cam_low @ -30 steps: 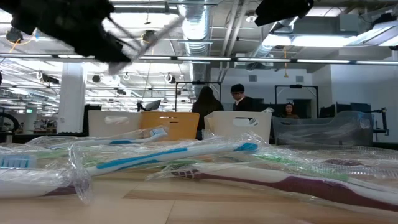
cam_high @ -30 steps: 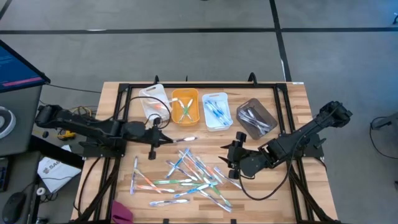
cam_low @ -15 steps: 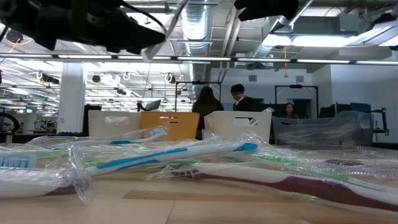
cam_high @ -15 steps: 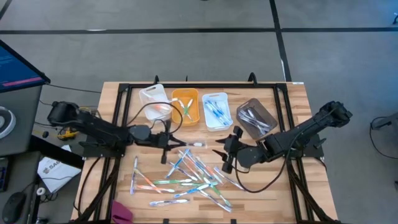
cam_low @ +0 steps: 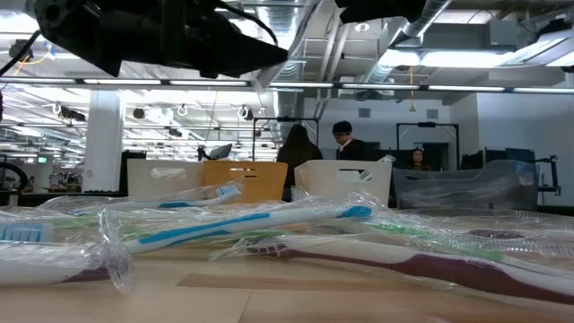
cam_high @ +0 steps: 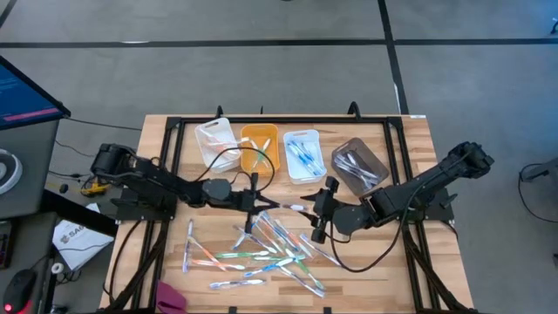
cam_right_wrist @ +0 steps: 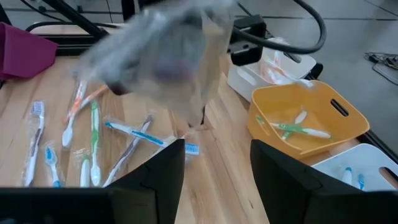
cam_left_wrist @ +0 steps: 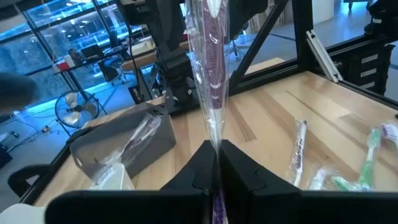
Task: Pick & Place Toothbrushes
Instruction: Put the white violet toothbrush into the black transparent bin
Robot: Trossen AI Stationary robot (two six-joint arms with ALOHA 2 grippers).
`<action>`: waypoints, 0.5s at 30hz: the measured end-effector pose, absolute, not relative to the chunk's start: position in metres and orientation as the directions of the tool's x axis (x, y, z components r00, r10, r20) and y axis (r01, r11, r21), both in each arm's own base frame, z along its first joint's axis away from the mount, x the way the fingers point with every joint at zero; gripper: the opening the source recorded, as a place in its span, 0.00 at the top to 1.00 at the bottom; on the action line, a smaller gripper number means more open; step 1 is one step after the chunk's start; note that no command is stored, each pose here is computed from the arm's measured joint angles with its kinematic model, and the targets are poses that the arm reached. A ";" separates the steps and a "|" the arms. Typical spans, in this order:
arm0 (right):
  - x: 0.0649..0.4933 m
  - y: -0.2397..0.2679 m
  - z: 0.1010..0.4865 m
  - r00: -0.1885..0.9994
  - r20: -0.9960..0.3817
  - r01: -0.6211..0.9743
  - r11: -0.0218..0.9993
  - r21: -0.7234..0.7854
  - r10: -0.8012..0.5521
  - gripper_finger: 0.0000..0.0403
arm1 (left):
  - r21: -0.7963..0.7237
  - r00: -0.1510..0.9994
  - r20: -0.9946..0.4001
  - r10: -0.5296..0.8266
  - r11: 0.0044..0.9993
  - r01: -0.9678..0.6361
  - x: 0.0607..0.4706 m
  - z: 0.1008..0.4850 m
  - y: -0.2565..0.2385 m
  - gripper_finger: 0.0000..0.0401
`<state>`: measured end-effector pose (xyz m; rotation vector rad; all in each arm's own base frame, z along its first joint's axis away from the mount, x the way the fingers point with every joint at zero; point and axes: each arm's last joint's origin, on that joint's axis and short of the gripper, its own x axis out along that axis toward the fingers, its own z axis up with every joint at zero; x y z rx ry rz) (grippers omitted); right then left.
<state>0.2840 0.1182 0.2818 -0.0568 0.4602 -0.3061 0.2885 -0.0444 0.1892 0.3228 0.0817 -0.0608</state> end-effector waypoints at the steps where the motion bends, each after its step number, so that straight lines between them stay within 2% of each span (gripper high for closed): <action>1: 0.284 0.118 0.282 0.851 -0.428 0.278 0.953 -0.122 -0.304 0.56 | 0.314 0.995 -0.091 -0.044 0.947 0.071 0.290 0.189 -0.044 0.99; 10: 0.285 0.119 0.283 0.859 -0.417 0.277 0.955 -0.109 -0.297 0.57 | 0.314 0.996 -0.082 -0.036 0.948 0.060 0.295 0.192 -0.043 0.99; 15: 0.295 0.126 0.272 0.873 -0.440 0.176 0.978 -0.116 -0.209 0.58 | 0.314 0.996 -0.080 -0.035 0.948 0.059 0.295 0.192 -0.043 0.99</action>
